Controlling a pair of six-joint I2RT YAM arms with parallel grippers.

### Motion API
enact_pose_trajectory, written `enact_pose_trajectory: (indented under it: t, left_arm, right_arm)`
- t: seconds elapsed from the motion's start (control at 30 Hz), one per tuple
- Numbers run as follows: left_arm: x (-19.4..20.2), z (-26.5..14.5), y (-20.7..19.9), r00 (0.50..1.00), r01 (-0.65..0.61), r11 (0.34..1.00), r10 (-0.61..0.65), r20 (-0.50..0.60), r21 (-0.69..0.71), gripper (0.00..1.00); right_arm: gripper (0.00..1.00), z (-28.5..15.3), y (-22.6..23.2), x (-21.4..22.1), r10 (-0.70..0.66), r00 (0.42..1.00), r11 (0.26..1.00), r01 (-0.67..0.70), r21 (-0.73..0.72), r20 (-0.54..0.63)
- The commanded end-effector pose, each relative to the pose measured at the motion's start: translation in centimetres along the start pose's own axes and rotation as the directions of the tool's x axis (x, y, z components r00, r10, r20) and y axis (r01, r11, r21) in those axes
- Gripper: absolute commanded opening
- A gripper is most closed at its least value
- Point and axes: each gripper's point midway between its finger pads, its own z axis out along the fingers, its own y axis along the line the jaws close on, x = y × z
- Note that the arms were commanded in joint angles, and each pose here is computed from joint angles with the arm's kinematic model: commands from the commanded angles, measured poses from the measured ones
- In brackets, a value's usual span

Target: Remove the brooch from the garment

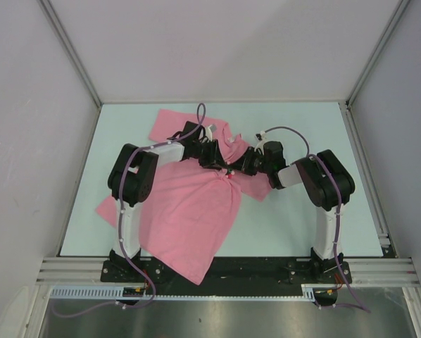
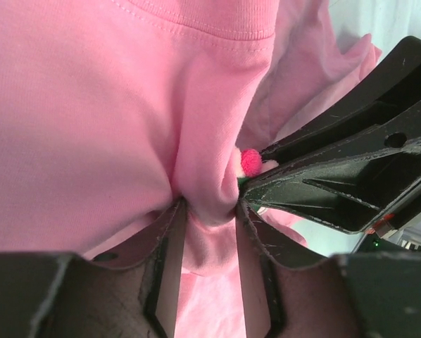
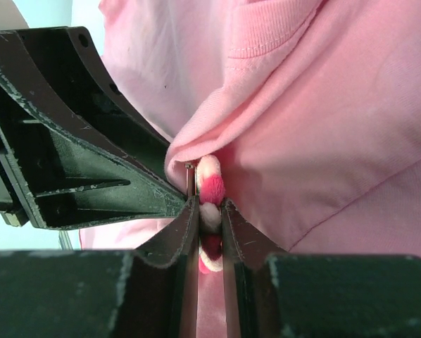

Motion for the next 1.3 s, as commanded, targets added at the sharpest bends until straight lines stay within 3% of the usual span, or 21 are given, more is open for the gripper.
enact_pose_trajectory:
  t: [0.0,0.37,0.47,0.53,0.63,0.73,0.83,0.9,1.1,1.13,1.27]
  left_arm:
    - [0.1,1.0,-0.1,1.0,-0.002,1.0,0.002,-0.006,0.003,0.36]
    - [2.4,3.4,1.6,0.999,0.004,0.999,-0.007,-0.046,-0.052,0.19]
    - [0.9,1.7,0.1,0.999,-0.036,0.998,0.036,0.001,-0.047,0.27]
    - [-0.2,0.3,-1.1,0.998,-0.058,0.997,0.06,0.035,-0.04,0.37]
    - [-0.8,-1.3,-2.0,0.996,-0.062,0.998,0.063,0.058,-0.025,0.43]
    - [-0.6,-1.9,-1.8,0.997,-0.051,0.998,0.053,0.06,-0.031,0.43]
    - [-0.1,-1.8,-1.1,0.999,-0.032,0.999,0.034,0.041,-0.04,0.4]
    - [0.2,-1.8,-1.1,0.999,-0.024,0.999,0.025,0.042,-0.03,0.36]
    - [-0.4,-2.8,-1.9,0.996,-0.038,0.999,0.04,0.076,-0.027,0.35]
    - [-0.6,-3.0,-2.0,0.996,-0.037,0.999,0.04,0.084,-0.033,0.35]
    - [-1.0,-3.9,-3.0,0.993,-0.044,0.999,0.046,0.112,-0.016,0.42]
  right_arm:
    - [0.0,0.3,0.5,-0.4,-0.013,1.0,1.0,0.014,-0.026,0.017]
    - [0.0,0.8,-0.4,-0.2,0.009,1.0,1.0,-0.009,0.026,0.001]
    - [0.0,0.5,-0.5,-0.4,0.032,0.999,0.999,-0.032,0.035,-0.001]
    - [0.0,0.2,-0.6,-0.3,0.049,0.999,0.998,-0.048,0.046,-0.012]
    - [0.08,-0.2,-0.1,-0.5,0.04,0.999,0.998,-0.039,0.042,-0.015]
    - [0.1,-0.3,0.2,-0.6,0.043,0.999,0.999,-0.043,0.031,-0.02]
    - [0.24,-0.6,0.3,-0.4,0.058,0.998,0.998,-0.058,0.014,-0.038]
    - [0.25,-0.6,0.8,-0.3,0.043,0.998,0.999,-0.043,0.0,-0.045]
    - [0.09,-1.4,1.1,-0.9,0.022,1.0,1.0,-0.022,0.021,-0.004]
    - [0.01,-1.7,1.8,-1.3,0.009,1.0,1.0,-0.009,0.017,0.011]
    - [0.0,-2.7,1.7,-1.5,0.051,0.997,0.997,-0.054,0.061,0.054]
